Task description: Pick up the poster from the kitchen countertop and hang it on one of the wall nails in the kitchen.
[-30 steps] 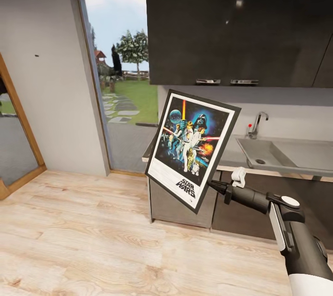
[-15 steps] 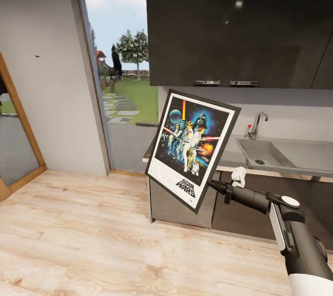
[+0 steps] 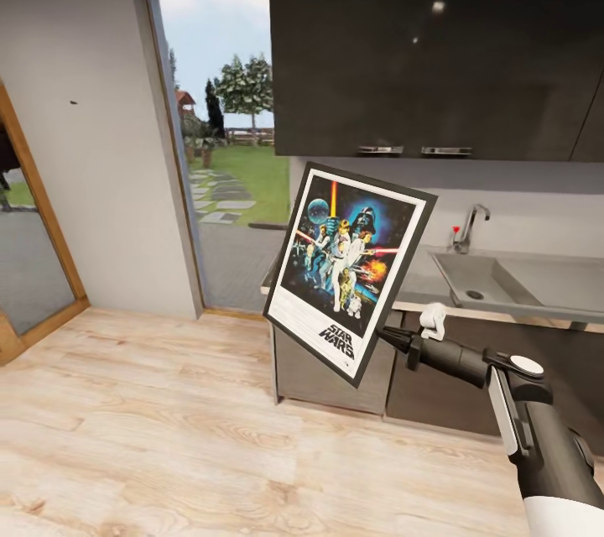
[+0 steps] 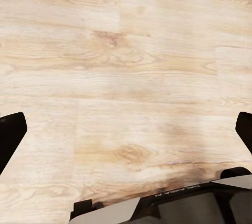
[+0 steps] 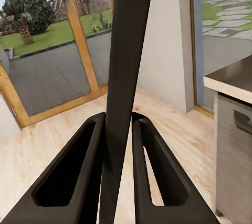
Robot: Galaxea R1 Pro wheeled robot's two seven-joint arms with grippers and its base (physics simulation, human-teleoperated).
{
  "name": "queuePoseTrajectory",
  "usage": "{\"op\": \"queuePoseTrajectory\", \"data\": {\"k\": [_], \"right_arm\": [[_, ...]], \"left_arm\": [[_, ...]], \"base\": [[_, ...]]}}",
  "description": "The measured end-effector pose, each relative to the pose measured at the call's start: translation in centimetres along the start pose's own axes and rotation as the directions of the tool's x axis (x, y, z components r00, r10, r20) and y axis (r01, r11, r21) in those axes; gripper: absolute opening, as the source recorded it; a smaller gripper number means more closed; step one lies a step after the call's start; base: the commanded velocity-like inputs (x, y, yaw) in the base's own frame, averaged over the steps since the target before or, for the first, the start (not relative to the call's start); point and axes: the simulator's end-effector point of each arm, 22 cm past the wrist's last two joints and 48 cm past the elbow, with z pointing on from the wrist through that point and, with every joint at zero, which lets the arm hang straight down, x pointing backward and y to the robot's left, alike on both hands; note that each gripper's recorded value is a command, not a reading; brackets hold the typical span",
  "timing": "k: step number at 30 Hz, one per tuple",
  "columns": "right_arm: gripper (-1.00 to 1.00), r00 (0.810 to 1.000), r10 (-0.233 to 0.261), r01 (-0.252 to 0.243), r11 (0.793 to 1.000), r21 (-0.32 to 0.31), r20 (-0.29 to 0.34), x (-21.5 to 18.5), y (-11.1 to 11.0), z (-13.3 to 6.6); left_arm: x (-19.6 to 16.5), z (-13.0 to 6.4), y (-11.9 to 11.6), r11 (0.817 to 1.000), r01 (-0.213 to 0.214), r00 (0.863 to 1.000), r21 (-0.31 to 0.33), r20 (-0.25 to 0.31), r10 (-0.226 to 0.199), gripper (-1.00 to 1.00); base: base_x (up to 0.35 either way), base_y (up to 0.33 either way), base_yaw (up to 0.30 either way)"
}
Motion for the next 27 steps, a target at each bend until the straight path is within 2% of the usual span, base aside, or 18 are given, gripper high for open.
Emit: {"op": "queuePoseTrajectory", "data": {"k": [11, 27], "right_arm": [[-1.00, 1.000, -0.002, 0.002, 1.000, 0.000, 0.000, -0.02, 0.02, 0.01], [-1.00, 1.000, -0.002, 0.002, 1.000, 0.001, 0.000, -0.02, -0.01, -0.01]], "left_arm": [[0.02, -0.01, 0.08, 1.000, -0.001, 1.000, -0.004, 0.000, 0.001, 1.00], [0.04, -0.01, 0.08, 1.000, -0.001, 1.000, -0.004, -0.001, 0.001, 1.00]], "base": [[0.000, 0.034, 0.256], [0.000, 0.272, 0.026]]}}
